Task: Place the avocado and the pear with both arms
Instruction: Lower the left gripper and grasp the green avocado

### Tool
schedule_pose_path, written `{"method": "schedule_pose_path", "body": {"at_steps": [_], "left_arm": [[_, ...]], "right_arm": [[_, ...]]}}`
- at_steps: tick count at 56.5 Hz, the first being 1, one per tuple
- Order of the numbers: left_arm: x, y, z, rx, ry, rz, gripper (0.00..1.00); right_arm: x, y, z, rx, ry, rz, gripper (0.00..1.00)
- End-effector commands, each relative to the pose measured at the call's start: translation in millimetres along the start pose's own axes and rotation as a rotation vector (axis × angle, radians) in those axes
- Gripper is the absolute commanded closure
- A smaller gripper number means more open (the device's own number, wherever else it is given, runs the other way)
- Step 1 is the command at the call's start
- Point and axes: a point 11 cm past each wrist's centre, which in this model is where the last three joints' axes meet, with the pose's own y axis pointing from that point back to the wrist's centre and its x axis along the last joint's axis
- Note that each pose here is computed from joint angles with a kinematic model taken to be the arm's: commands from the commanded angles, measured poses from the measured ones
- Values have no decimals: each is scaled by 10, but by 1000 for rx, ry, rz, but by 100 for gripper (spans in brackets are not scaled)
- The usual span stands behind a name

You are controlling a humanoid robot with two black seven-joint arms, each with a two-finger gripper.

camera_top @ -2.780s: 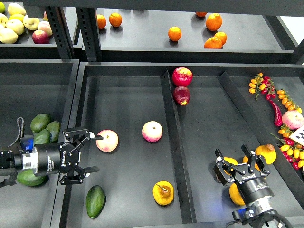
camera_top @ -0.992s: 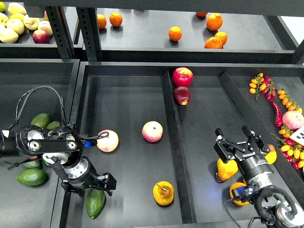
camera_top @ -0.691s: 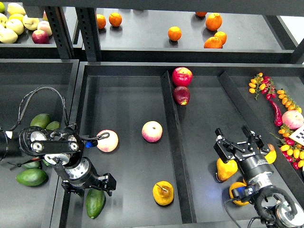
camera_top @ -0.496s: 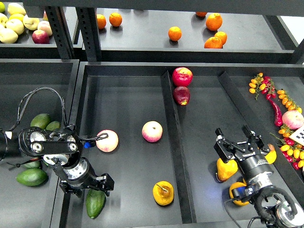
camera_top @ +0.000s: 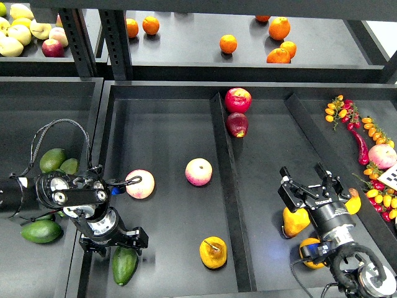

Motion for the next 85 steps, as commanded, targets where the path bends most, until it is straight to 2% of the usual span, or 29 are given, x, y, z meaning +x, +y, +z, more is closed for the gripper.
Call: {"method": "schedule_pose_path", "body": {"at_steps": [1, 19, 41, 47, 48, 51, 61, 78, 85], "left_arm": [[-24, -39, -2, -1, 8, -6, 1], [-102, -104, -20, -1, 17, -29, 6], [-142, -143, 4, -11, 33, -42, 22], [-140, -139, 22, -19, 40, -44, 31], [-134, -135, 28, -23, 45, -44, 36], [-119, -132, 29, -26, 56, -43, 43], [-110, -131, 28, -41, 98, -53, 59], [-111, -113, 100, -58, 103, -59, 72], [-25, -25, 151, -74, 113, -44, 73]], "right_arm": [[0, 0, 0, 0, 0, 0, 0], [11, 10, -1, 1, -1, 3, 0], [22, 16, 7, 2, -4, 3, 0], [22, 16, 7, 2, -4, 3, 0], [22, 16, 7, 2, -4, 3, 0], [24, 16, 12, 0, -4, 4, 0], [28, 20, 11, 2, -6, 4, 0], [38, 19, 29, 2, -13, 4, 0], [45, 23, 33, 1, -13, 6, 0]]}}
